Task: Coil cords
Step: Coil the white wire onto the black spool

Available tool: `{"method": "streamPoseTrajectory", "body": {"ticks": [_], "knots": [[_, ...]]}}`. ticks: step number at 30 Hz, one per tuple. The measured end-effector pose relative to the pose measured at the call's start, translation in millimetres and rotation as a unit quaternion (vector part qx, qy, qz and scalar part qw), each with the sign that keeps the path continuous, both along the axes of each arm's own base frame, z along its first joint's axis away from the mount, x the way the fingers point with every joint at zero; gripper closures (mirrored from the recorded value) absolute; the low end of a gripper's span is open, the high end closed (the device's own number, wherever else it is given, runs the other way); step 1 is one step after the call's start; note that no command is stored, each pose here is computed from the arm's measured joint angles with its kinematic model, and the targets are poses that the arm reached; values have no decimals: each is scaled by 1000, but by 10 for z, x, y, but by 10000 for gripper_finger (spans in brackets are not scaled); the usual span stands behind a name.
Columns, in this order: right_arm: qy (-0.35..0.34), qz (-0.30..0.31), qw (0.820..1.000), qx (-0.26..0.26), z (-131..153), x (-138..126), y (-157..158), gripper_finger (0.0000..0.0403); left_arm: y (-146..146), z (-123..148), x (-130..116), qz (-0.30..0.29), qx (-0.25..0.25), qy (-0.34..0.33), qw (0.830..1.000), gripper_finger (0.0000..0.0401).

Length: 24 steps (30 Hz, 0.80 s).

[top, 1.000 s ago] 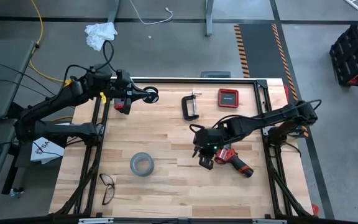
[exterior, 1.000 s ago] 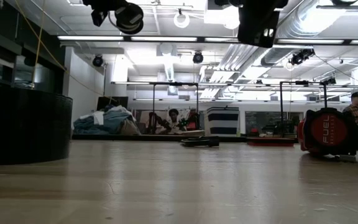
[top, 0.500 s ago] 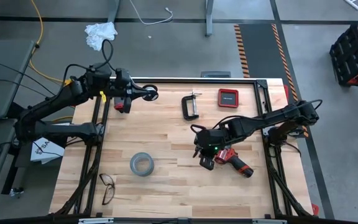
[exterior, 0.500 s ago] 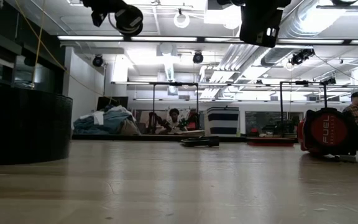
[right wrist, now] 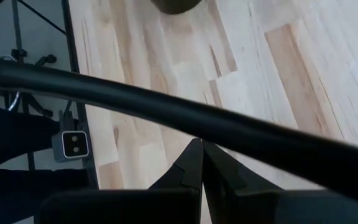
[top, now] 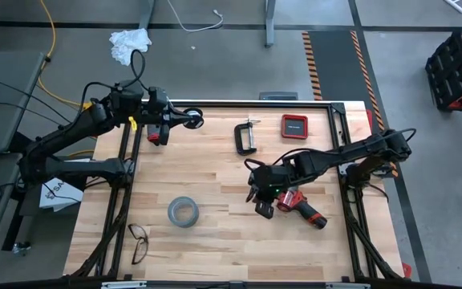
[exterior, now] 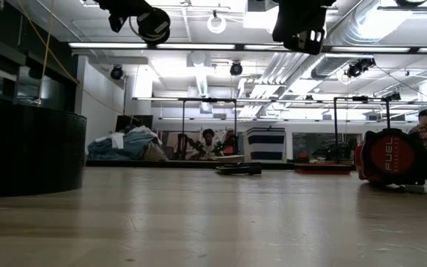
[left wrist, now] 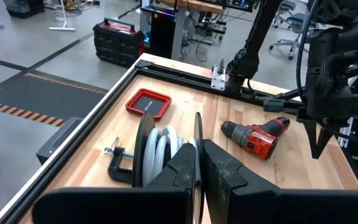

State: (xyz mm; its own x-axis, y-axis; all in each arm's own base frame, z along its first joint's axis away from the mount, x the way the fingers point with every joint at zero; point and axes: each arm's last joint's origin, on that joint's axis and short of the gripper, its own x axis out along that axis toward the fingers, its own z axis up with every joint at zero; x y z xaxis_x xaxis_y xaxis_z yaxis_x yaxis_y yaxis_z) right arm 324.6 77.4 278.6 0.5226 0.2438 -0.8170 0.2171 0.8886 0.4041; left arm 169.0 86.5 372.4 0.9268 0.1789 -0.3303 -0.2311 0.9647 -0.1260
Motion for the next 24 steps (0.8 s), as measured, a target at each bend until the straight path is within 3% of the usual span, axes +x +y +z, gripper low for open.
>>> {"method": "streamPoseTrajectory", "body": {"ticks": [9, 24], "knots": [[-26, -15, 1000, -5, 25, 73, -182, 403, 20, -10, -19, -3, 20, 11, 1000, 396], [-62, -13, 998, -11, 62, 153, -436, 403, 25, -49, -45, -24, 12, 27, 999, 396]]}}
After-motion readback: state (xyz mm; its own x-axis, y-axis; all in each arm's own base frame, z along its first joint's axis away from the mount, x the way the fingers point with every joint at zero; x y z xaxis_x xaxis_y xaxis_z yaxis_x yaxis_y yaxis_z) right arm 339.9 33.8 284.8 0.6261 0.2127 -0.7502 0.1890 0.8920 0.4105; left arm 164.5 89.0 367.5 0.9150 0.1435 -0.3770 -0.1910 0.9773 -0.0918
